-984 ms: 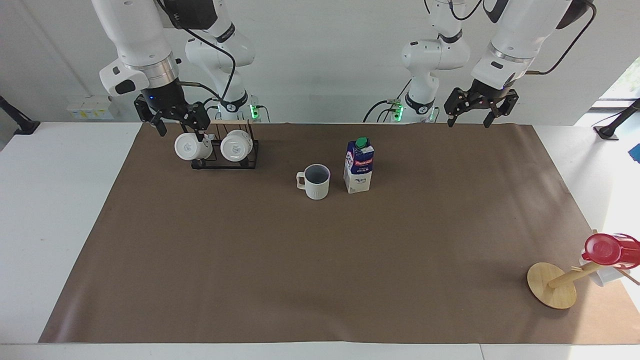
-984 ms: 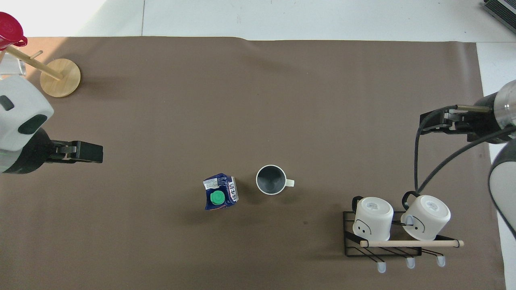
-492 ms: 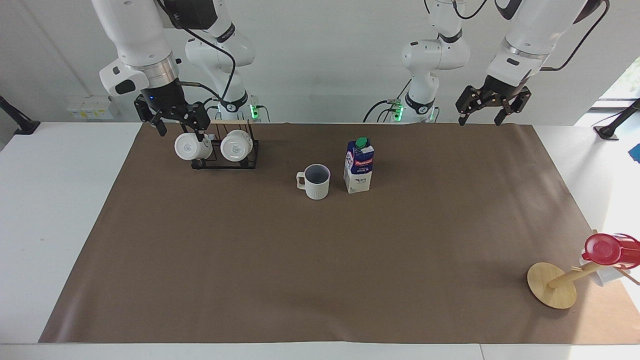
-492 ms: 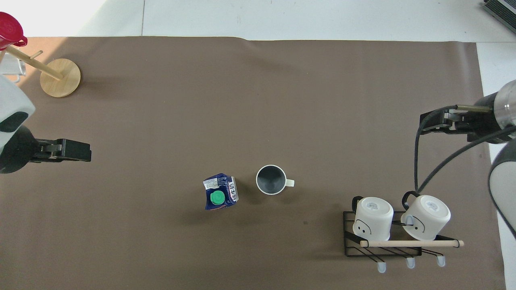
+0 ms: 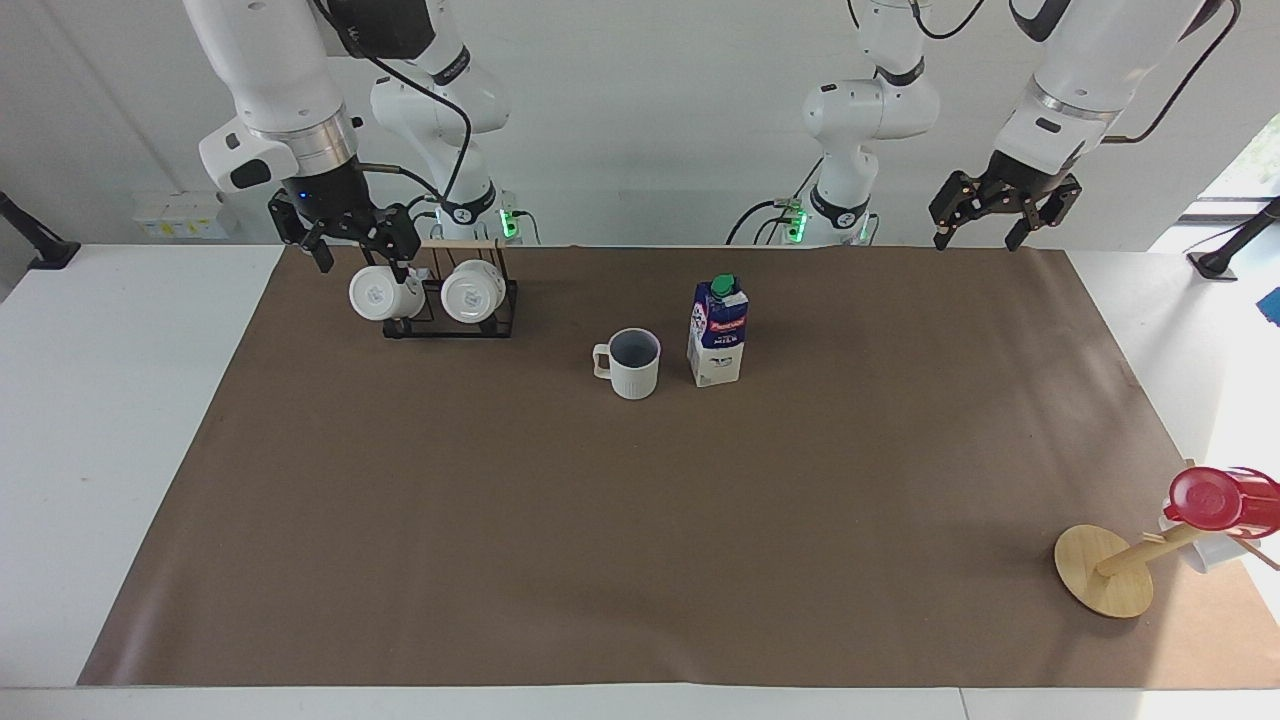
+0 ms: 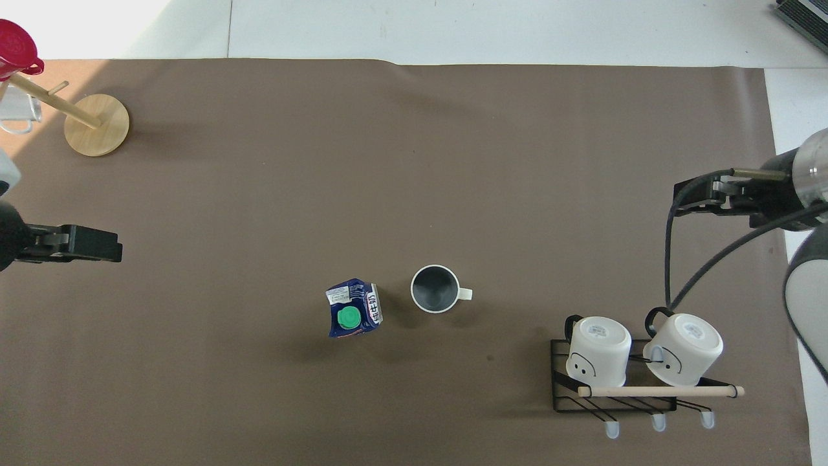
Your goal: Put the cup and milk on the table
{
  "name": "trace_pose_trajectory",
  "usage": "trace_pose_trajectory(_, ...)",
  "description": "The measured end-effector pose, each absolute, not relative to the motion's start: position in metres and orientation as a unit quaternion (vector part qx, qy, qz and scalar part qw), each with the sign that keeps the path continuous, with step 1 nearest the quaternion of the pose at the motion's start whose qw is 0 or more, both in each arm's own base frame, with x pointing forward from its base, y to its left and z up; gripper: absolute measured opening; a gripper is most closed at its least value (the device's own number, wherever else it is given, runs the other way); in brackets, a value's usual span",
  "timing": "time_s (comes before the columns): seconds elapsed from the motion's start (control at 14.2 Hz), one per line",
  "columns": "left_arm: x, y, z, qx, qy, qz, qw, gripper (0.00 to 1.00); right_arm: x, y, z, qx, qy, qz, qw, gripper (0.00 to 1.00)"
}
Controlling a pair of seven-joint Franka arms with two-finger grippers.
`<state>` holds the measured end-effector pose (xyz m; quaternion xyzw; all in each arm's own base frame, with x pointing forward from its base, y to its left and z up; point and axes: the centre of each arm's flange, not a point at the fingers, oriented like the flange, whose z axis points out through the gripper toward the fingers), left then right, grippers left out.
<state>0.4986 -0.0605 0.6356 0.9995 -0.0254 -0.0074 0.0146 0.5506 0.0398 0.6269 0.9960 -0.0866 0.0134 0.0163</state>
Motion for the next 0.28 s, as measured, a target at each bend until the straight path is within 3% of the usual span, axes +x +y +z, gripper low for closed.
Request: trace_pose_trajectory(0.28,0.4961,-0.0612,0.6338,0.999,-0.027,-0.018,0.014,1.0,0.5506,0.0398,0.6269,0.996,-0.087,0.013,0.016,1.0)
